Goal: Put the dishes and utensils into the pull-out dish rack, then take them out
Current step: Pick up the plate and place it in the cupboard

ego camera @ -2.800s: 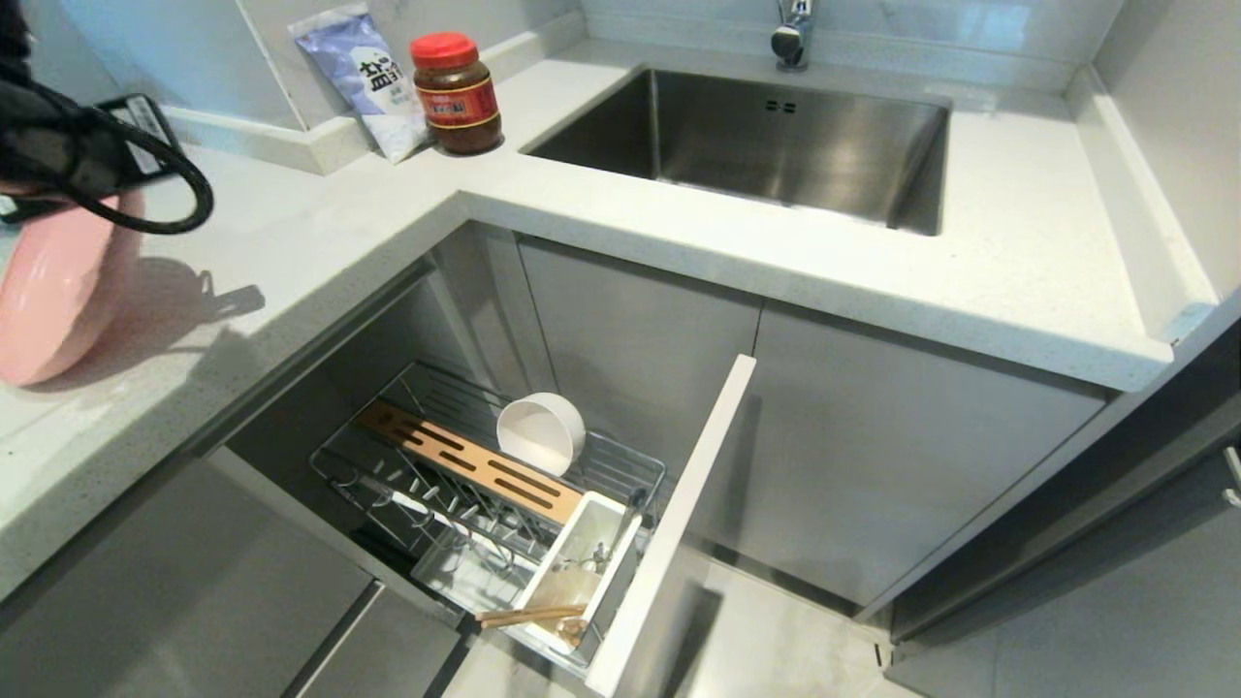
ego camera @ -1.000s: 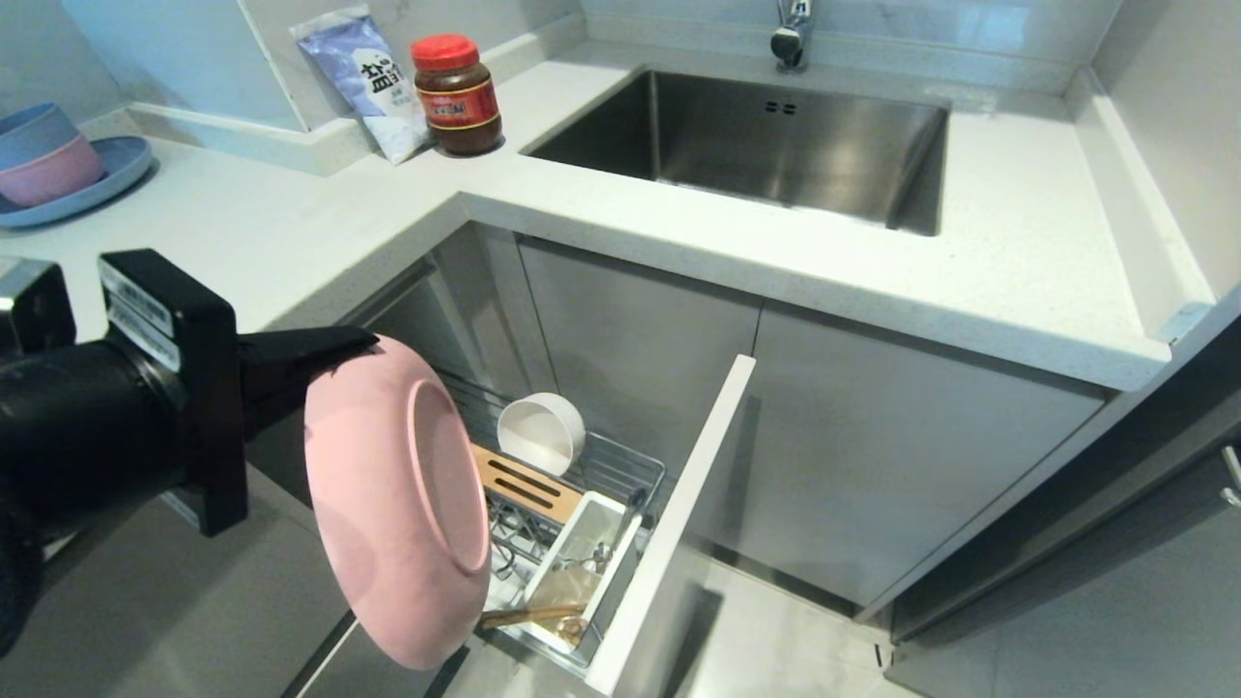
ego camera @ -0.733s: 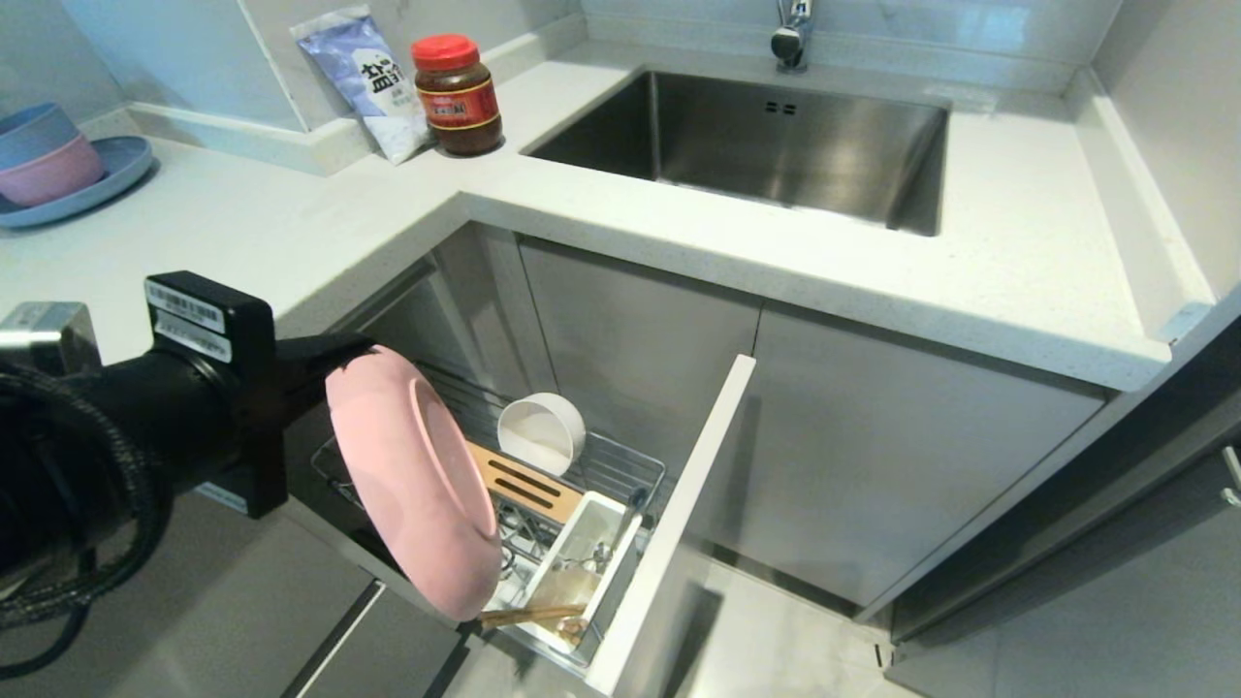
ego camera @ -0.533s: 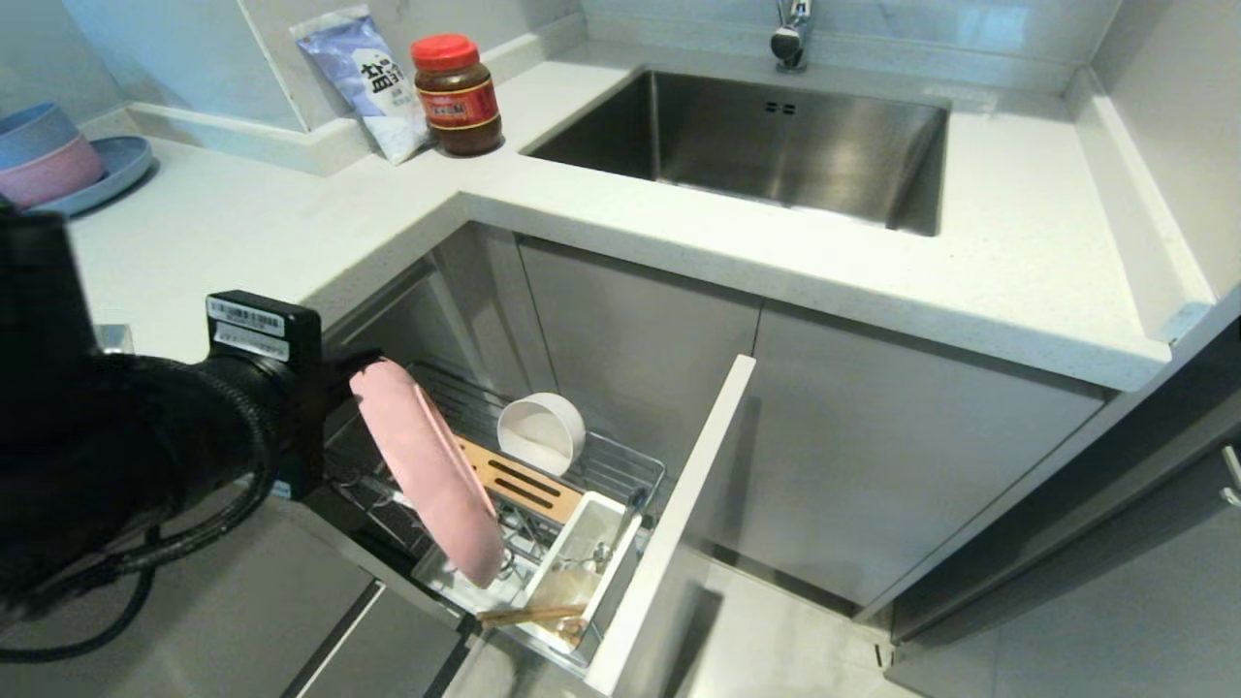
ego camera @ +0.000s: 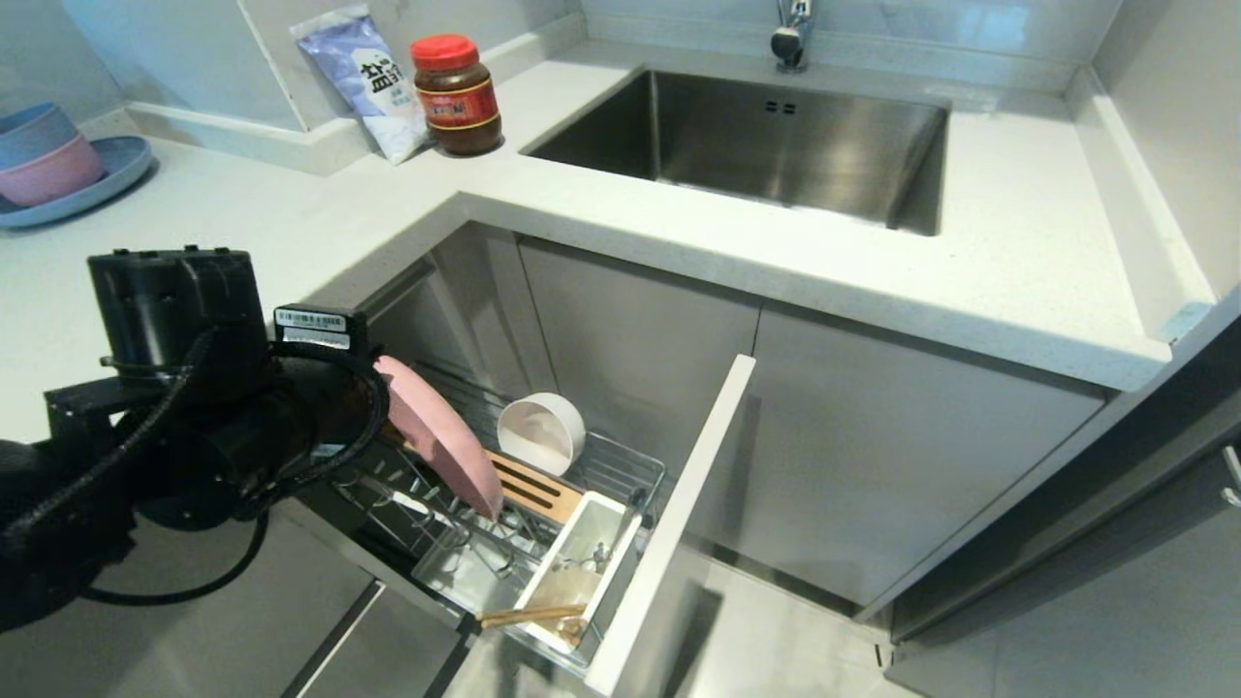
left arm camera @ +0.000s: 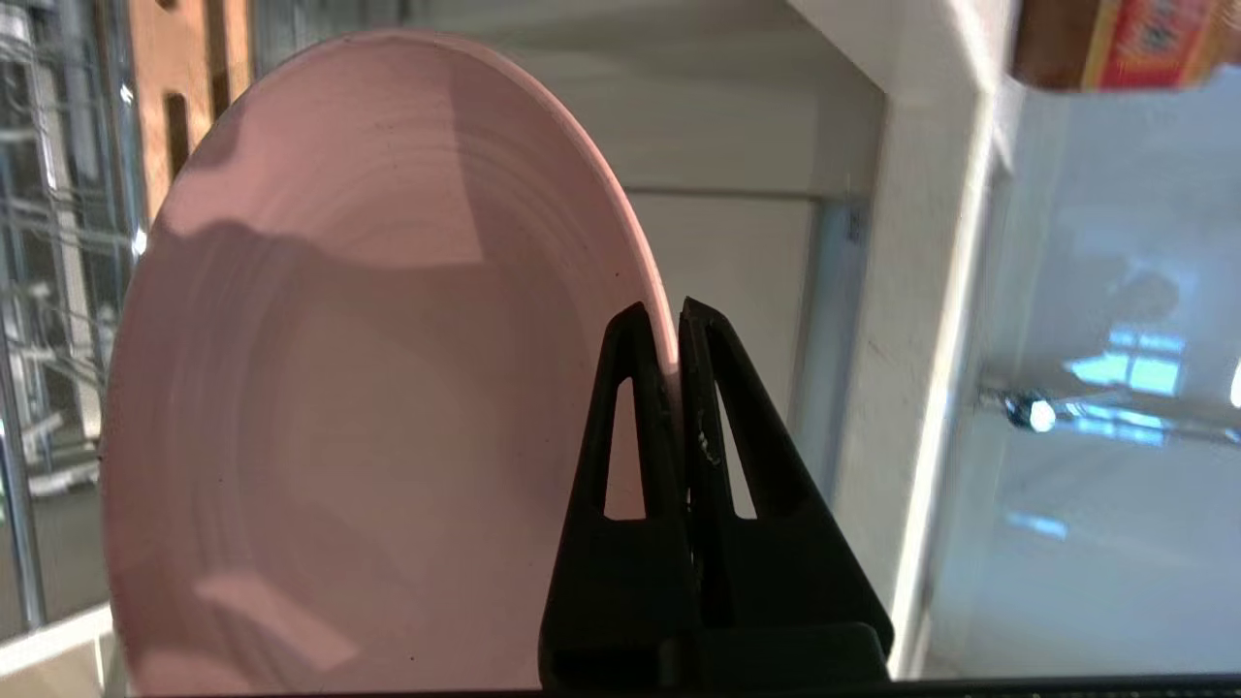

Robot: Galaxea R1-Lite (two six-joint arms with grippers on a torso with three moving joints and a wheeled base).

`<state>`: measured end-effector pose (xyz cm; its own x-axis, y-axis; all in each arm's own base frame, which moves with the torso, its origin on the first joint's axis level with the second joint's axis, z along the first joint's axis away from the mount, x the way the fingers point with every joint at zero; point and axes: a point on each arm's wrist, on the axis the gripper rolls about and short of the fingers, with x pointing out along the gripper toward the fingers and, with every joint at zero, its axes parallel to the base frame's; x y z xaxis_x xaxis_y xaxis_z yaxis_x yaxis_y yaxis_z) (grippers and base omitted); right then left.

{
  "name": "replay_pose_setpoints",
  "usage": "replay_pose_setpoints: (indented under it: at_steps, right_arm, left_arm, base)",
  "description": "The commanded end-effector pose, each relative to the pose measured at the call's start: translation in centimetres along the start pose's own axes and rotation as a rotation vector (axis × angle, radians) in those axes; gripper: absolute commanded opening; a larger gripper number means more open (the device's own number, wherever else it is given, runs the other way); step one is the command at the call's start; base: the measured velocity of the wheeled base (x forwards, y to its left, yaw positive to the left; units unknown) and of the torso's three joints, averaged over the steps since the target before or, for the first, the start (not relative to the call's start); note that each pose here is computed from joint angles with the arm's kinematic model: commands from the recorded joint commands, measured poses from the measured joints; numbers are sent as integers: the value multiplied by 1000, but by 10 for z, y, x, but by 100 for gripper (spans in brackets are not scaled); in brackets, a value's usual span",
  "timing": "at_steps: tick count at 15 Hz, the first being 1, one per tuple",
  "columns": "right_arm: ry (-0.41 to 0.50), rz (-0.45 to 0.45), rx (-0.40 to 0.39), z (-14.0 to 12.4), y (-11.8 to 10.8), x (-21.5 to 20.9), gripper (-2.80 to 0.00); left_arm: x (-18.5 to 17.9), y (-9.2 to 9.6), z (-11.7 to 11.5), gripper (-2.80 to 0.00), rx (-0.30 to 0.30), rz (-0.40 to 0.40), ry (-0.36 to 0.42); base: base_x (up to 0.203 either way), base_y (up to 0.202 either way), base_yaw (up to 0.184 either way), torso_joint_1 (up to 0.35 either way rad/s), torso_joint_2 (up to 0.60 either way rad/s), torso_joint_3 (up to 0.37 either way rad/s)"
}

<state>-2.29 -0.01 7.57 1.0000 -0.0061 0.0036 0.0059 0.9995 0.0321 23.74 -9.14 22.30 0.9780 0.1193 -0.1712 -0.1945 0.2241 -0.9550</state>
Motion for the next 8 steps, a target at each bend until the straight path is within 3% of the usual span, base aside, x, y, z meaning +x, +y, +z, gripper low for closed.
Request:
replay_pose_setpoints:
  at_steps: [1,8]
  right_arm:
    - [-1,0,0,0,0,0,-280]
    - [-1,0,0,0,0,0,-280]
  left_arm:
    - [20,13,-5,-280,5,38,-24]
    - [40,30,-12,-280,7,57,-45]
  base:
    - [0,0,0,0,0,0]
    - [0,0,0,0,0,0]
